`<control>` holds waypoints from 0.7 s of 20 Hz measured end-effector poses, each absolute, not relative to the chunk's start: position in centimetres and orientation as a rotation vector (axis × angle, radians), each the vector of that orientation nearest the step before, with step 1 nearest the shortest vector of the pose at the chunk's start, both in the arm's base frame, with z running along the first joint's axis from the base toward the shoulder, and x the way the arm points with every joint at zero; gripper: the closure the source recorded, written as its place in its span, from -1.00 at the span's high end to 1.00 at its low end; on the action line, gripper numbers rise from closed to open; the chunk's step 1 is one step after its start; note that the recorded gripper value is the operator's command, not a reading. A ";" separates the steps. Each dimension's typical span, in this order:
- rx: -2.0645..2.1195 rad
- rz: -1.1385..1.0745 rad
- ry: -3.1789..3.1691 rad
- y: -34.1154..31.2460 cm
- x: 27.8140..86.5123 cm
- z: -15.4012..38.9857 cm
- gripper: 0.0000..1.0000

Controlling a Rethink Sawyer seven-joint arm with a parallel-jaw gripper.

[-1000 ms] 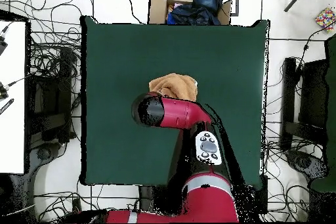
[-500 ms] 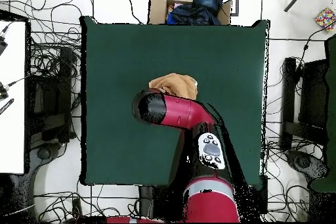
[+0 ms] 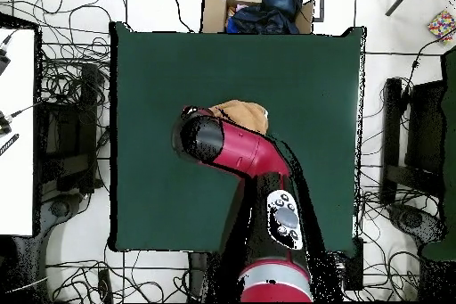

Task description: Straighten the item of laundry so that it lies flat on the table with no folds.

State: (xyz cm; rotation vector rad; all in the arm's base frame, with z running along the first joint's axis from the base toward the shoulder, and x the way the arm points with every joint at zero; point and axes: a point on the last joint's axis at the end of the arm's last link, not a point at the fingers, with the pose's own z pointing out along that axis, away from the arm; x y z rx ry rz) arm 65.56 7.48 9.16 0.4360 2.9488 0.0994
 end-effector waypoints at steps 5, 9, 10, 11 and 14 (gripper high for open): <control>0.594 0.142 2.914 8.3 66.2 9.9 1.00; 0.583 0.116 2.924 7.0 65.8 9.2 1.00; 0.577 0.108 2.928 6.5 65.7 9.0 1.00; 0.566 0.094 2.933 5.8 65.5 8.7 1.00; 0.539 0.062 2.944 4.2 65.0 8.1 1.00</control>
